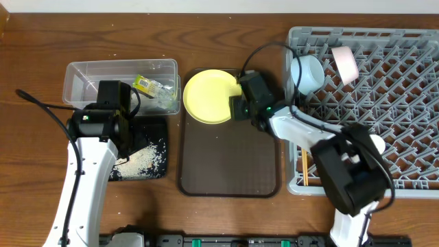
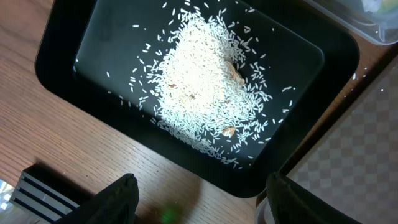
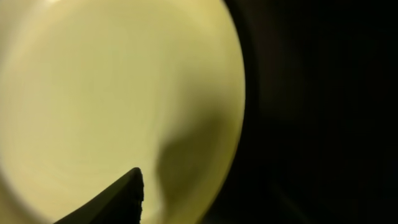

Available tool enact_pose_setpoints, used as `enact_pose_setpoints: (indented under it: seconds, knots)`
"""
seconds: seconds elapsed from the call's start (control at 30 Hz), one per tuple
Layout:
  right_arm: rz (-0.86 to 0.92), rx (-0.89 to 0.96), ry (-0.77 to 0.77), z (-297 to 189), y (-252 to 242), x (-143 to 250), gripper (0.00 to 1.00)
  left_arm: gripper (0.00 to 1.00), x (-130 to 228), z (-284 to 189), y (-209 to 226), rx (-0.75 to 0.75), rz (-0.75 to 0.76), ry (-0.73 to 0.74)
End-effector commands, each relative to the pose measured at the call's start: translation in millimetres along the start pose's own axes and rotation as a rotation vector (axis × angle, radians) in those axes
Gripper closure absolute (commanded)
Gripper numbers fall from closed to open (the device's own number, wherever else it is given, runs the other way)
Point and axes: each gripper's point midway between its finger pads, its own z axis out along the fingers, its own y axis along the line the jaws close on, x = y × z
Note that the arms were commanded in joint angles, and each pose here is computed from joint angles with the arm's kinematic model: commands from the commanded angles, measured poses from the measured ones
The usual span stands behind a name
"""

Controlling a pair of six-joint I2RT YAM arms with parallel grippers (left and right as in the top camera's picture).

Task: Sort waste into correct bins and load items into the dishwasher rack
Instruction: 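Reach the right gripper to the yellow plate edge and grasp it, then lift the yellow plate into the rack and stand it upright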

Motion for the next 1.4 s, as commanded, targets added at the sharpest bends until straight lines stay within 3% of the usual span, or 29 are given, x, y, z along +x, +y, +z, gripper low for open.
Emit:
enact_pose_setpoints:
  seconds: [0.0, 0.23, 0.37, 0.6, 0.83, 1.17, 1.37]
  knots:
    - [0.024, 0.012, 0.044, 9.9, 2.6, 15.8, 0.51, 0.31, 1.2, 1.1, 3.2, -0.013, -0.006, 0.004]
    - [0.031, 0.064, 0.089, -3.3, -9.5, 22.1, 0.88, 0.31, 1.2, 1.1, 3.2, -0.013, -0.006, 0.004]
    - [0.041, 0.130, 0.082, -19.2, -25.1, 15.7, 0.99, 0.32, 1.2, 1.1, 3.2, -0.013, -0.006, 0.004]
    - [-0.030, 0.149, 0.009, -63.7, -31.2, -15.0, 0.99, 0.31, 1.2, 1.1, 3.2, -0.013, -0.006, 0.004]
    - [-0.070, 0.222, -0.143, -148.9, -52.3, -58.6, 0.99, 0.31, 1.2, 1.1, 3.2, -0.013, -0.006, 0.004]
    - [-0.147, 0.603, -0.359, -301.6, -136.5, -89.5, 0.99, 0.31, 1.1, 1.1, 3.1, -0.013, -0.006, 0.004]
    - [-0.218, 0.895, -0.338, -364.6, -194.2, -86.0, 0.99, 0.31, 1.0, 1.2, 3.1, -0.013, -0.006, 0.004]
